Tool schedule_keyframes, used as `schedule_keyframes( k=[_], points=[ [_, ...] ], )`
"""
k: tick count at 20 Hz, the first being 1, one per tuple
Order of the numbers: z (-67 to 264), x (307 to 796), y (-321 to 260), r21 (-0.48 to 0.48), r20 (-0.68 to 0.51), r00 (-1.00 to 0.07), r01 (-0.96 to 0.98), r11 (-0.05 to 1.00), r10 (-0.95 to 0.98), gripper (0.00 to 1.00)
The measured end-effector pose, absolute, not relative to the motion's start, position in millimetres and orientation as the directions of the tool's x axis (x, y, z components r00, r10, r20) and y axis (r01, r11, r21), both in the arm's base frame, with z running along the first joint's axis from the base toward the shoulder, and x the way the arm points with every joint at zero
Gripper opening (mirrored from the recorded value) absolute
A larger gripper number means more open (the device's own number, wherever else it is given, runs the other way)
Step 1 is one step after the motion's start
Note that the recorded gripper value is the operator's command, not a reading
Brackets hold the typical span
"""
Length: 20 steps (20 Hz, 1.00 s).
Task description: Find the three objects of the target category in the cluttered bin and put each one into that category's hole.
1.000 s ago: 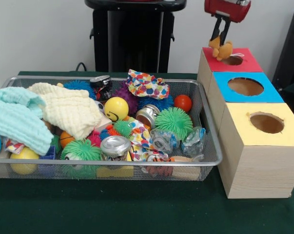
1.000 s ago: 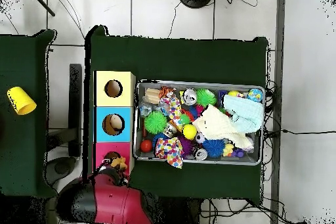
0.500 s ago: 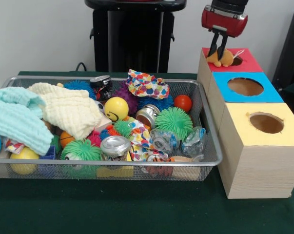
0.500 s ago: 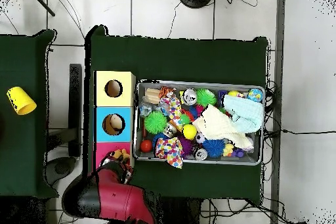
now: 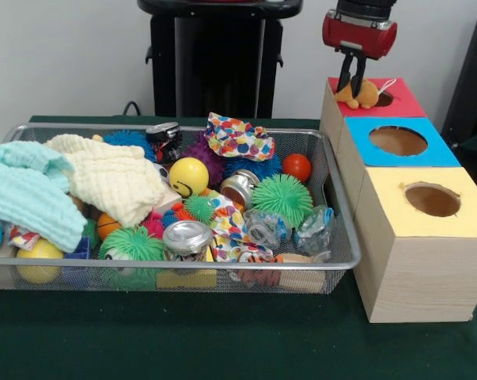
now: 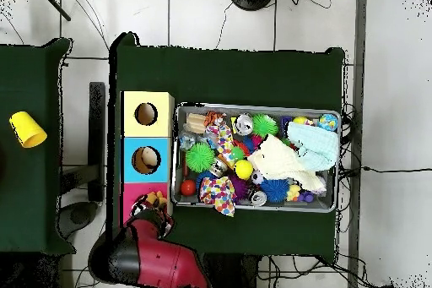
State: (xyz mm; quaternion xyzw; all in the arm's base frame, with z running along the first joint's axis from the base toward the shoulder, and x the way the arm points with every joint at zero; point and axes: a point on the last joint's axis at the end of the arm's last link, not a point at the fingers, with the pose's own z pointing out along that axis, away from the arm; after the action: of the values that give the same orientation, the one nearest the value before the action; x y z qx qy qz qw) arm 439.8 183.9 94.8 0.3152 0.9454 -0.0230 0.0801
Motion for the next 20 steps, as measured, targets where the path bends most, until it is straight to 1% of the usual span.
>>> schedule_keyframes(
  k=[11, 17, 20],
  points=[
    [95, 438, 188, 0.06, -0.098, -0.706, 0.699, 0.713, 0.701, 0.0],
    [87, 426, 211, 0.069, -0.068, -0.683, 0.724, 0.687, 0.727, 0.0],
    [83, 424, 218, 0.073, -0.072, -0.67, 0.735, 0.674, 0.739, 0.0]
  ],
)
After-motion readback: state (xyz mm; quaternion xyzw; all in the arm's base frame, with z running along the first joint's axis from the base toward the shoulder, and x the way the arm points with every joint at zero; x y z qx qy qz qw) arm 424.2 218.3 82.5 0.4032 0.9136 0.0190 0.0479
